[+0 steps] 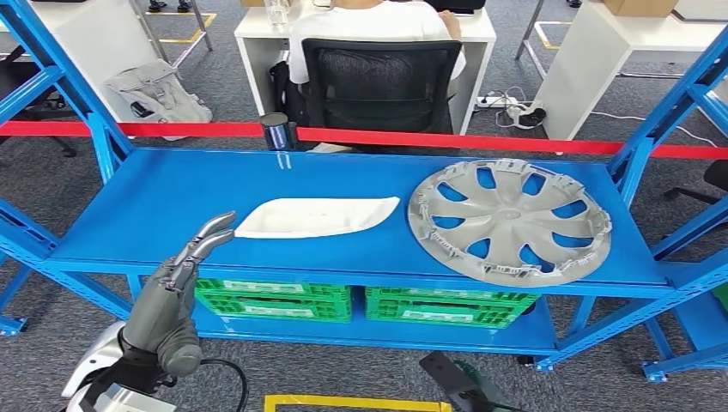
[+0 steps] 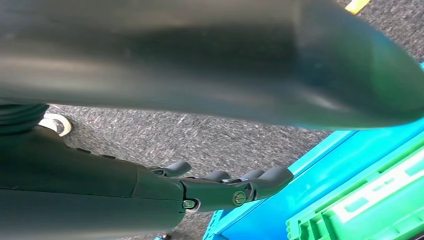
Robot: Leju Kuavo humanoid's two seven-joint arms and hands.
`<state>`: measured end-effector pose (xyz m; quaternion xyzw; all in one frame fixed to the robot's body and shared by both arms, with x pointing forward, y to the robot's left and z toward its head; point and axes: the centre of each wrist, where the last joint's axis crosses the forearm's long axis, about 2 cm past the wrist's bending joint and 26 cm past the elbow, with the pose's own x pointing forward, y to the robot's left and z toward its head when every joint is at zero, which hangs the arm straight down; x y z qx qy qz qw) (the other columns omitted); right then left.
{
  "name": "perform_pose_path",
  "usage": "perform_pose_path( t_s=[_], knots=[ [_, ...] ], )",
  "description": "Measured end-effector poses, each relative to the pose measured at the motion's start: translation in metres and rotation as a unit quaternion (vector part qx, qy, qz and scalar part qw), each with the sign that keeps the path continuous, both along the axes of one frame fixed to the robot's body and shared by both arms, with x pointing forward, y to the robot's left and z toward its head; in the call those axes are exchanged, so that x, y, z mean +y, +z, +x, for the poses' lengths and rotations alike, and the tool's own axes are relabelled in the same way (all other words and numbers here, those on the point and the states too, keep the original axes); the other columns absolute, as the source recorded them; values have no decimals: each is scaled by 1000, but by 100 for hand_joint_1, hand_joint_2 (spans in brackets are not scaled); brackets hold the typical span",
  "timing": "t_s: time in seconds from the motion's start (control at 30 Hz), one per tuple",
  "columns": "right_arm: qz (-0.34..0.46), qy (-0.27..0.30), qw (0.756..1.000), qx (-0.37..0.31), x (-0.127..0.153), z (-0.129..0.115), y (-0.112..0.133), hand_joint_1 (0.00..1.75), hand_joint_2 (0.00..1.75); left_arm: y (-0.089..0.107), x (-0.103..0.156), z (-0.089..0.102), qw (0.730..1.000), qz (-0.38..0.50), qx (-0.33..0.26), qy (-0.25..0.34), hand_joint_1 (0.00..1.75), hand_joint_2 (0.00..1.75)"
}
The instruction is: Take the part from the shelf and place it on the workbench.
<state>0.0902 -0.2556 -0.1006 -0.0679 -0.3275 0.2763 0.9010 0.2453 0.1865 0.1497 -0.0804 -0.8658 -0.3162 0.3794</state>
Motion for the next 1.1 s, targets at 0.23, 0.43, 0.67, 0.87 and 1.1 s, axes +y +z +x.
perform_pose_path(
  t_s=[0.23, 0.43, 0.67, 0.87, 1.1],
  knots=[
    [0, 2, 1000, -2, 1, 2, 0, 0, 0, 1, 0, 1, 1000, 2, -5, -1, 0, 0],
    [-1, 3, 1000, 1, 0, 0, 0, 0, 0, -1, 0, 0, 1000, 3, -1, 0, 0, 0],
    [-3, 5, 1000, 5, 2, 0, 0, 0, 0, -2, 1, 1, 996, 67, 13, 65, 0, 0],
    [-3, 9, 1000, 3, 3, 2, 1, 0, 0, -1, 1, 3, 993, 84, 10, 84, 0, 0],
    [-2, 12, 1000, 4, 3, 3, 1, 0, 0, 2, 0, 8, 992, 87, 3, 86, 0, 0]
  ],
)
